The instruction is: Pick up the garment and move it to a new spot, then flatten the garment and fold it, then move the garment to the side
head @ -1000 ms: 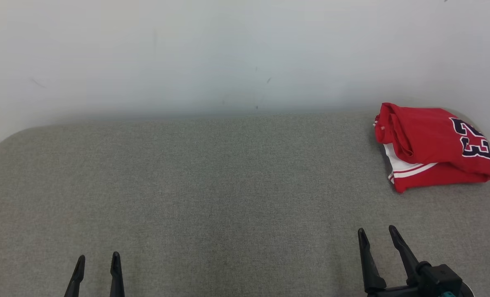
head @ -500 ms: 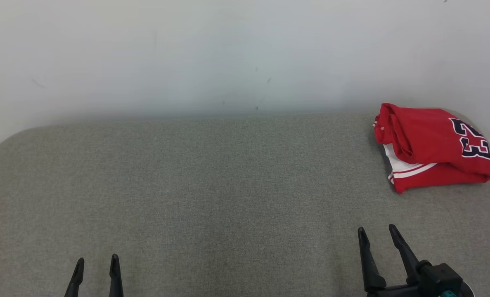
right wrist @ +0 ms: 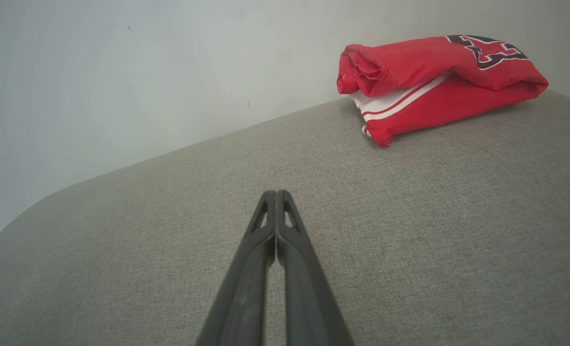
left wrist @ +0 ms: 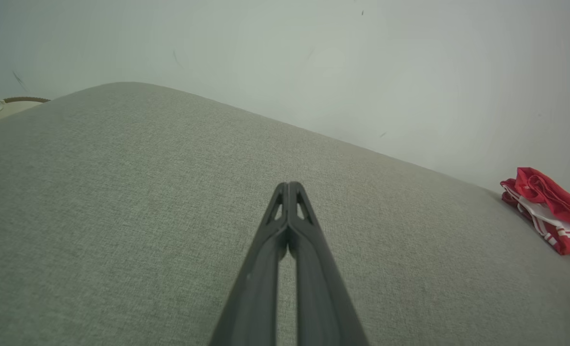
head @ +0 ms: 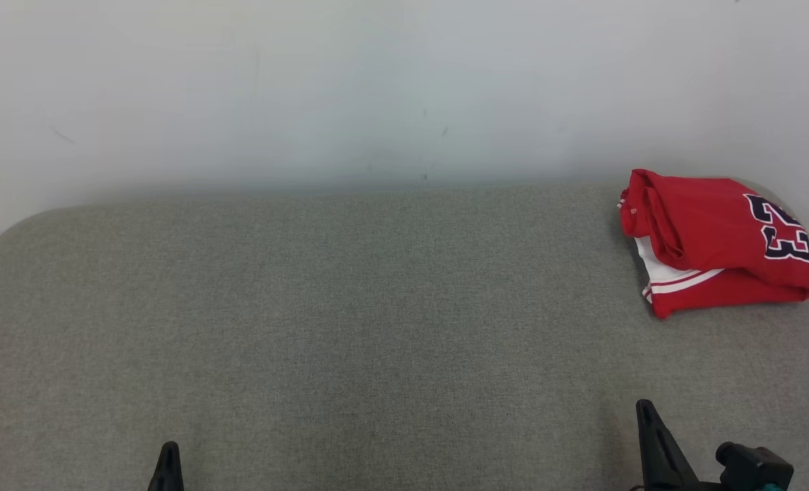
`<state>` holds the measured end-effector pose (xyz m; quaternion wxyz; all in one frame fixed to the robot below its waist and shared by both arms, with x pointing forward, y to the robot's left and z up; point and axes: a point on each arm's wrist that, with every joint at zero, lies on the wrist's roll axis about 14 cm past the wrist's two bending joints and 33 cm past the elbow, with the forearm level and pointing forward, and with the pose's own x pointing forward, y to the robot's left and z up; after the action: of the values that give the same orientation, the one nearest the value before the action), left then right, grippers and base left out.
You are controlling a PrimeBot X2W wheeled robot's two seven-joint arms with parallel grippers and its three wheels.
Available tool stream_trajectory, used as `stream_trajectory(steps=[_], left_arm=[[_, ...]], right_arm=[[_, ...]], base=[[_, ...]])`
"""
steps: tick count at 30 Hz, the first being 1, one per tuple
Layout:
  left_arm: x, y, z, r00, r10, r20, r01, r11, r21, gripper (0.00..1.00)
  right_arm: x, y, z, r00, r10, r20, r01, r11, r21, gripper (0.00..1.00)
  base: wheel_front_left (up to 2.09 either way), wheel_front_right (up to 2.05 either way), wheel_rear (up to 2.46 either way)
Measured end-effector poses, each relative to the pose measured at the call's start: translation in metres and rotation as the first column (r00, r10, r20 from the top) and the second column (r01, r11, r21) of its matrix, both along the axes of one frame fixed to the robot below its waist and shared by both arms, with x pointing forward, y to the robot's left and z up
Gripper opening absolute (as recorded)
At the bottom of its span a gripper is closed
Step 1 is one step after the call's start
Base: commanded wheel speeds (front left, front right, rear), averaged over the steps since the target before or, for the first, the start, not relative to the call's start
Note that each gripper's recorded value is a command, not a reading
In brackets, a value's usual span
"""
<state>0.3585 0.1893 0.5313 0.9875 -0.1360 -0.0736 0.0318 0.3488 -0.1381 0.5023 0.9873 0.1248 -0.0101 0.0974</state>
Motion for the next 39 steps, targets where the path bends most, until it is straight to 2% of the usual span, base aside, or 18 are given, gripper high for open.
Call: stream_trajectory(steps=[6, 7, 8, 21, 39], left_arm=[[0.007, -0.003, -0.003, 1.000, -0.021, -0.009, 0.019, 0.991, -0.132, 0.00], [0.016, -0.008, -0.009, 0.998, -0.054, -0.026, 0.042, 0.941, -0.336, 0.00], [0.016, -0.009, -0.010, 0.998, -0.058, -0.026, 0.045, 0.934, -0.355, 0.00], [0.025, -0.013, -0.015, 0.996, -0.087, -0.032, 0.057, 0.845, -0.532, 0.00], [0.036, -0.019, -0.016, 0.993, -0.119, -0.018, 0.073, 0.714, -0.696, 0.00]], right_arm=[[0.009, -0.014, -0.001, 0.998, -0.040, -0.044, 0.045, 0.992, 0.115, 0.00], [0.021, -0.036, -0.005, 0.988, -0.086, -0.124, 0.121, 0.945, 0.305, 0.00], [0.021, -0.038, -0.006, 0.987, -0.088, -0.132, 0.126, 0.940, 0.317, 0.00], [0.031, -0.055, -0.007, 0.976, -0.103, -0.194, 0.187, 0.856, 0.483, 0.00], [0.043, -0.071, -0.004, 0.968, -0.094, -0.233, 0.227, 0.725, 0.650, 0.00]], base=[[0.00, 0.00, 0.00], [0.00, 0.00, 0.00], [0.00, 0.00, 0.00], [0.00, 0.00, 0.00], [0.00, 0.00, 0.00]])
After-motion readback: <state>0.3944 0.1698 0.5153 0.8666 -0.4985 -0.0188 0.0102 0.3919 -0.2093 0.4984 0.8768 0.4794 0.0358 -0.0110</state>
